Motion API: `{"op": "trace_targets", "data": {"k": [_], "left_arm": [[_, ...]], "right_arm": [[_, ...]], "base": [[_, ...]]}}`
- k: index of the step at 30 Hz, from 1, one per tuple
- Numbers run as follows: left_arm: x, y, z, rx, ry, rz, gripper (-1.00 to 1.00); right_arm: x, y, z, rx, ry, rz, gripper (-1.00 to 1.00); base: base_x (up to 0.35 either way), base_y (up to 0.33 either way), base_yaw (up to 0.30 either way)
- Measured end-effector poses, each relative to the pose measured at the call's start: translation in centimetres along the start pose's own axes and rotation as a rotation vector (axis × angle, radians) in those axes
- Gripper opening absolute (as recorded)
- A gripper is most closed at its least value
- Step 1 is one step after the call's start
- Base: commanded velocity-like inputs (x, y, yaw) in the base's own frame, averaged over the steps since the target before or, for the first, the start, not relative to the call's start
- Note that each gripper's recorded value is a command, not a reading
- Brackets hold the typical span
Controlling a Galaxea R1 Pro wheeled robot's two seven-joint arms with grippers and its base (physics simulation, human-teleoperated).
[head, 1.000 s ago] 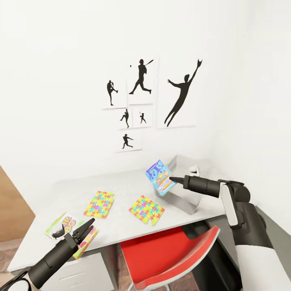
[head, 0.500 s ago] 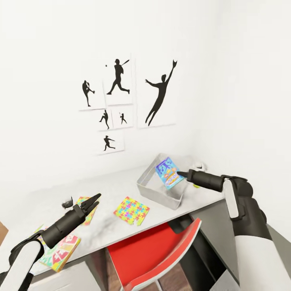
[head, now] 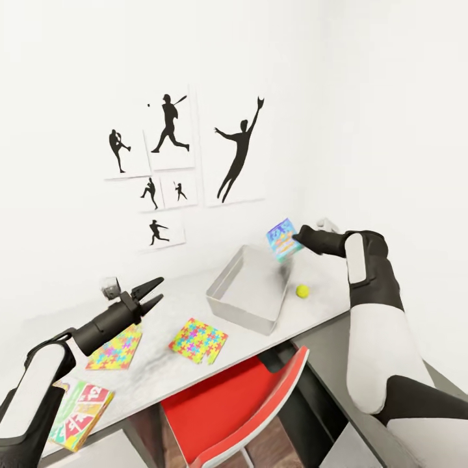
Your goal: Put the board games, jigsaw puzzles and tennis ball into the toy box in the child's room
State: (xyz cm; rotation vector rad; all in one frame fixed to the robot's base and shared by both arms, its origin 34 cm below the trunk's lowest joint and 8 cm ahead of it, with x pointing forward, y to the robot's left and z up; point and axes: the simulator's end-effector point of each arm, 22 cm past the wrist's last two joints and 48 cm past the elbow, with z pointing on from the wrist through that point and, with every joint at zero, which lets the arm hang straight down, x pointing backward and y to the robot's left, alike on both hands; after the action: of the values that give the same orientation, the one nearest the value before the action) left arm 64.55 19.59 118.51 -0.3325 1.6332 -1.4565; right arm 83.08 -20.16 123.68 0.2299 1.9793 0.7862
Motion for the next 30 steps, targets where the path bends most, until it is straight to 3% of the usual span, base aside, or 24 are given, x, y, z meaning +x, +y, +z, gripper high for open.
{"op": "trace_targets", "data": {"k": [4,9,13,21,25,30], "left_arm": [[-1.1,-0.2,-0.4,0.001,-0.008,-0.005,1.00],[-2.0,-0.4,-0.8,0.005,-0.015,-0.011,1.00],[-3.0,-0.6,-1.5,0.012,-0.035,-0.023,1.00],[-3.9,-0.7,-2.1,0.016,-0.053,-0.029,1.00],[-4.1,-0.6,-2.2,0.016,-0.056,-0.030,1.00],[-4.1,-0.6,-2.2,0.015,-0.056,-0.030,1.00]], "right_arm": [[-1.9,0.7,1.3,0.033,-0.038,0.021,-1.00],[-3.1,2.2,3.2,0.024,-0.047,0.058,-1.00],[-2.9,3.9,6.2,0.013,-0.022,0.116,-1.00],[-2.3,3.7,8.9,0.054,-0.073,0.170,-1.00],[-1.6,3.3,9.7,0.089,-0.085,0.215,-1.00],[-0.9,3.1,10.2,0.105,-0.091,0.307,-1.00]], "base": [[0.000,0.000,-0.024],[0.000,0.000,-0.013],[0.000,0.000,-0.006],[0.000,0.000,-0.002],[0.000,0.000,0.000],[0.000,0.000,0.000]]}}
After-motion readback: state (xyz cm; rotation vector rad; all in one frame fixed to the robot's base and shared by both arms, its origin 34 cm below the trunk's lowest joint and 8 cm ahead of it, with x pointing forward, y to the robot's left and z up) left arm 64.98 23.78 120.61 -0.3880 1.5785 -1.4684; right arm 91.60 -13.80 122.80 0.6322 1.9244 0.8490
